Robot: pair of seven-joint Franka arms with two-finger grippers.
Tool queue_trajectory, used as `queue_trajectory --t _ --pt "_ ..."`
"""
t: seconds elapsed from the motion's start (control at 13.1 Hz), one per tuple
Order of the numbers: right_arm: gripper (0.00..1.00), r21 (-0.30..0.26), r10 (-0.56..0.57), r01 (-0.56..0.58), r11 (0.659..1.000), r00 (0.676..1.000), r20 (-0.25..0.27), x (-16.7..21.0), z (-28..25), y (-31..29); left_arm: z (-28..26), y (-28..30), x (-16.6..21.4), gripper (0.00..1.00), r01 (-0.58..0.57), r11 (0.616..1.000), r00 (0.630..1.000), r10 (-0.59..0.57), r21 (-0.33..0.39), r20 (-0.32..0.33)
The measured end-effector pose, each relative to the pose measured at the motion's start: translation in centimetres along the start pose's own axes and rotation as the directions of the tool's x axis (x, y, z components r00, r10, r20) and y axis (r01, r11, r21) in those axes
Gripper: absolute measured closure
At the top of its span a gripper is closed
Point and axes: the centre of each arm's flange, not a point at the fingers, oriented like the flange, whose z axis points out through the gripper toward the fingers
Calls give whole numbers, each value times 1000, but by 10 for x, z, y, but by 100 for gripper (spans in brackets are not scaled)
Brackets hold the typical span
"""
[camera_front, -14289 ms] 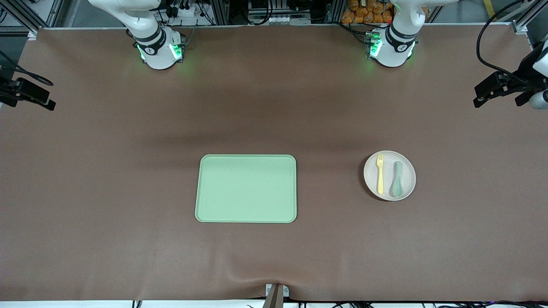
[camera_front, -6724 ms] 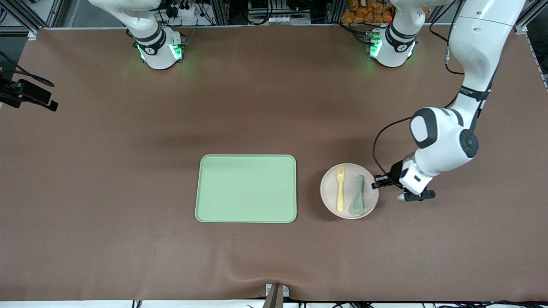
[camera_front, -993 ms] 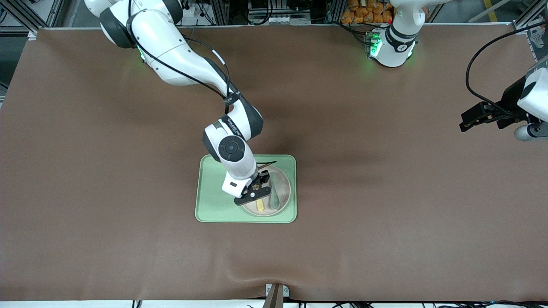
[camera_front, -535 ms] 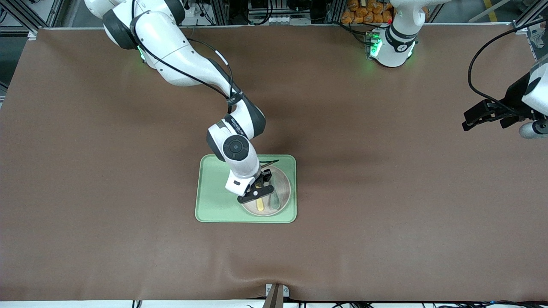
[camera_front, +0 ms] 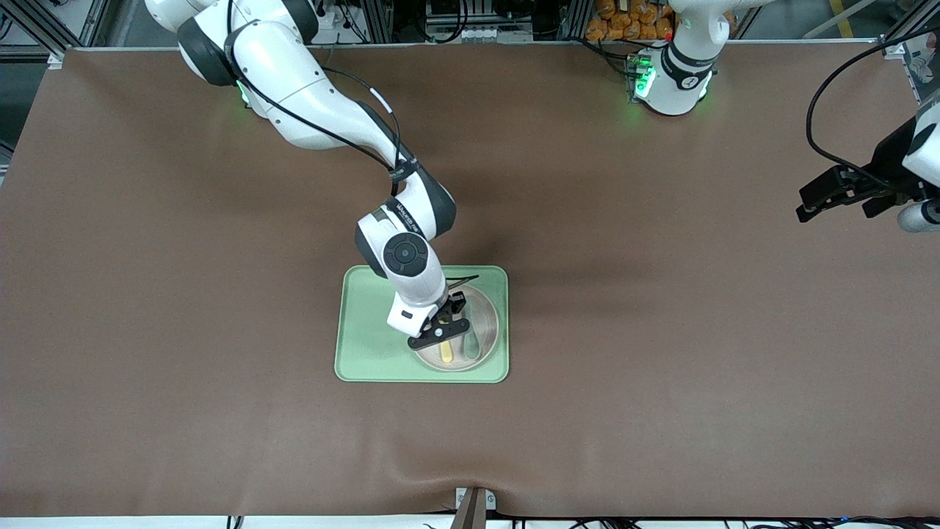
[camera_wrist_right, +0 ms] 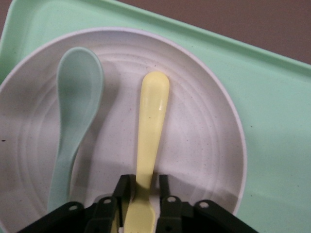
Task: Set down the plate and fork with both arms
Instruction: 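Lift the fork off the plate and move it beside the plate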
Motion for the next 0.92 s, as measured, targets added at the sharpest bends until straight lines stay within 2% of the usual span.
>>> queue_trajectory --t 0.08,0.15,0.23,0.46,0.61,0.92 --pt "74 0 0 0 1000 1000 0 0 0 0 -3 0 0 0 -1 1000 1000 1 -1 -4" --pt "84 0 0 0 1000 1000 -2 1 -1 0 -5 0 -1 0 -1 1000 1000 1 -1 -5" --pt "86 1 2 -2 1000 1000 -5 2 -2 0 -7 1 -3 0 -3 1000 1000 3 1 6" --pt "86 3 22 -22 1000 1000 -16 7 -10 -1 -11 -2 -11 0 -4 1000 998 3 13 60" --pt "86 -4 39 -39 999 999 -5 11 -20 1 -10 -13 -14 0 -29 999 996 28 17 89" --pt "86 29 158 -158 987 987 11 25 -50 25 -28 -18 -26 0 -40 999 996 38 17 77"
